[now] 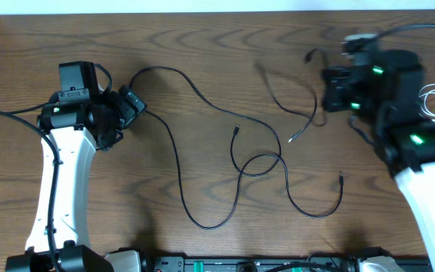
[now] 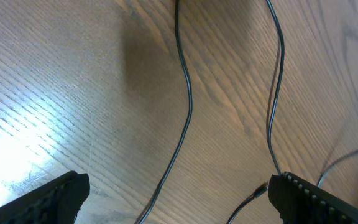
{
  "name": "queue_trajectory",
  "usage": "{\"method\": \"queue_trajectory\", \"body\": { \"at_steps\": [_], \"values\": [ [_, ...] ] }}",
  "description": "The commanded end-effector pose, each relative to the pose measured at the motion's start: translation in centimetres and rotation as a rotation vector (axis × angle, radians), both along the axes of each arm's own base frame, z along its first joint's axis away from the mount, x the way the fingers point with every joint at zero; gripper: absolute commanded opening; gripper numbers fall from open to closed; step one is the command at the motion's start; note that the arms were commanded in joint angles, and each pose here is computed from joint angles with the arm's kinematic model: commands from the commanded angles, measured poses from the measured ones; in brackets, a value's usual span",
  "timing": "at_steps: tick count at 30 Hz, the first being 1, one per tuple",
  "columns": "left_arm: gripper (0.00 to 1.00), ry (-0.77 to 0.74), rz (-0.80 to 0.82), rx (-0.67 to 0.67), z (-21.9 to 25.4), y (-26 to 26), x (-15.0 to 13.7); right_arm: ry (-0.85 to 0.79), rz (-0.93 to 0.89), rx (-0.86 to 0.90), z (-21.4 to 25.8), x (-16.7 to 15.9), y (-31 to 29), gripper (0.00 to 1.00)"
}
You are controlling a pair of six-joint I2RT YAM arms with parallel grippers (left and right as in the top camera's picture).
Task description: Untangle cables
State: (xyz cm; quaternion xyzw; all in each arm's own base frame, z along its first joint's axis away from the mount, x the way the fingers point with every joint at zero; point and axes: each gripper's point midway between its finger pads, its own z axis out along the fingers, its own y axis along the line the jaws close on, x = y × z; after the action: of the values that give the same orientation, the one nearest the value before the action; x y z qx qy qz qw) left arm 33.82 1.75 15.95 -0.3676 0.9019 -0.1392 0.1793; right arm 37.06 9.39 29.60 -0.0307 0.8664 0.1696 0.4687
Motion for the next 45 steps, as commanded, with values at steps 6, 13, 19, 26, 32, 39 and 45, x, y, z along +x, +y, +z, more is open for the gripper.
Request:
{"method": "queue_trajectory", "body": {
  "at_steps": [6, 13, 19, 26, 32, 39, 45],
  "values": [
    [0.98, 0.002, 0.006, -0.003, 0.0, 0.1, 0.1, -0.092, -0.533, 0.171, 5.7, -4.8, -10.6, 0.01],
    [0.98, 0.002, 0.006, -0.003, 0.0, 0.1, 0.1, -0.174, -0.866, 0.117, 7.3, -9.1, -17.4, 0.01],
    [0.98, 0.002, 0.006, -0.003, 0.0, 0.1, 0.1, -0.12, -0.825, -0.036, 6.1, -9.0, -18.0, 0.01],
    [0.98, 0.002, 0.006, -0.003, 0.0, 0.1, 0.1, 0.065, -0.537, -0.028, 1.1, -5.0, -14.4, 0.01],
    [0.98, 0.002, 0.006, -0.003, 0.0, 0.1, 0.1, 0.352, -0.395, 0.049, -5.7, -4.1, -11.5, 0.01],
    [0.98, 0.002, 0.006, -0.003, 0.0, 0.1, 0.1, 0.696, -0.287, 0.092, -12.6, -6.0, -8.3, 0.01],
    [0.98, 0.002, 0.006, -0.003, 0.0, 0.1, 0.1, 0.873, -0.197, 0.06, -15.9, -7.5, -5.9, 0.01]
  ]
}}
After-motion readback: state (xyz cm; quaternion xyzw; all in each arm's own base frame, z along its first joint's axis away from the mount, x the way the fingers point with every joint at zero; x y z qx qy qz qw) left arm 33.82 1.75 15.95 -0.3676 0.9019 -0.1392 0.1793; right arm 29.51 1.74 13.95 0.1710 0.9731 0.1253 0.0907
